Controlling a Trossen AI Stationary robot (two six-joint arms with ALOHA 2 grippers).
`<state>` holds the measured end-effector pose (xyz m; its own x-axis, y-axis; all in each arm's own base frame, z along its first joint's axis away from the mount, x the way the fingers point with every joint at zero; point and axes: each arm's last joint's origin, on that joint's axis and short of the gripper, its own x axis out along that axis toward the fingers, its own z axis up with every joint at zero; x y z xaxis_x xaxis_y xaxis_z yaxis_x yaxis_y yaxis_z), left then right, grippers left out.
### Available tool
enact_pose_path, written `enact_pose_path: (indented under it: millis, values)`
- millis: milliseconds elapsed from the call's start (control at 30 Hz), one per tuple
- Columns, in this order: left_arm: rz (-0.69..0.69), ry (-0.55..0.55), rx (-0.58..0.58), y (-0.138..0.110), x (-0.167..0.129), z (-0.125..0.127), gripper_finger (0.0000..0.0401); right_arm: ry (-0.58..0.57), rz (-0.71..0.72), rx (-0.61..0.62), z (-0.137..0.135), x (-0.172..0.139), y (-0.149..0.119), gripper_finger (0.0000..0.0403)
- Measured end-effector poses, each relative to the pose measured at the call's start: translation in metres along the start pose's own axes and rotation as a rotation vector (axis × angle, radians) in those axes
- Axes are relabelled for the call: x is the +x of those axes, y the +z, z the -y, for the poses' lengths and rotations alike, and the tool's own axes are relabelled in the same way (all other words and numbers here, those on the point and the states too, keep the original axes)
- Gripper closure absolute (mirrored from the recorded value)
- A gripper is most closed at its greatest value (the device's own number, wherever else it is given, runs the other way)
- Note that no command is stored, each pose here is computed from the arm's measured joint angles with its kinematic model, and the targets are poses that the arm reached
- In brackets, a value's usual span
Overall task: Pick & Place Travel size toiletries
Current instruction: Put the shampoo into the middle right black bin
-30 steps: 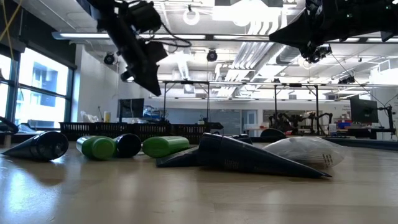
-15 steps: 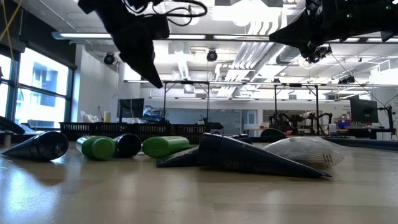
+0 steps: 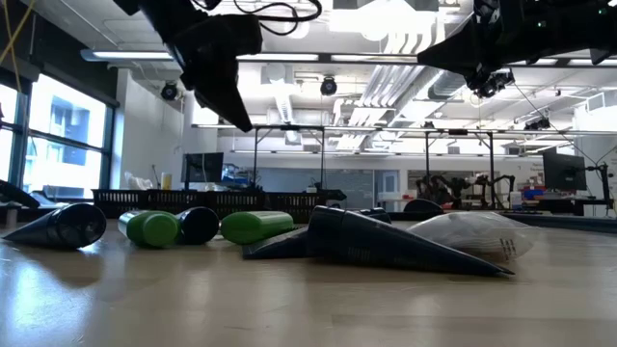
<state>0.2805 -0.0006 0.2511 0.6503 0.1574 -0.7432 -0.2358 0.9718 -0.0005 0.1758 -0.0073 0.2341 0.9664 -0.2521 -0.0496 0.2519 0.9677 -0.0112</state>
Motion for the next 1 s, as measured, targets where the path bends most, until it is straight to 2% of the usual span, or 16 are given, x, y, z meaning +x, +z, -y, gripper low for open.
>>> enact_pose_path:
  millis: [267, 433, 700, 1000]
  values:
    - [0.001, 0.0, -0.114, 0.0, 0.0, 0.0, 0.0375, 0.0, 0.0, -0.005, 0.0, 0.0, 0.0, 0.0398]
    - [0.048, -0.006, -0.157, 0.005, 0.0, 0.001, 0.0375, -0.008, 0.002, -0.023, 0.0, 0.0, 0.0, 0.0398]
    - [0.167, -0.04, -0.188, 0.016, -0.001, 0.003, 0.0375, -0.012, 0.076, -0.082, 0.0, 0.0, 0.008, 0.0398]
    - [0.246, -0.065, -0.22, 0.024, -0.003, 0.004, 0.0375, -0.009, 0.081, -0.035, 0.0, 0.0, 0.008, 0.0398]
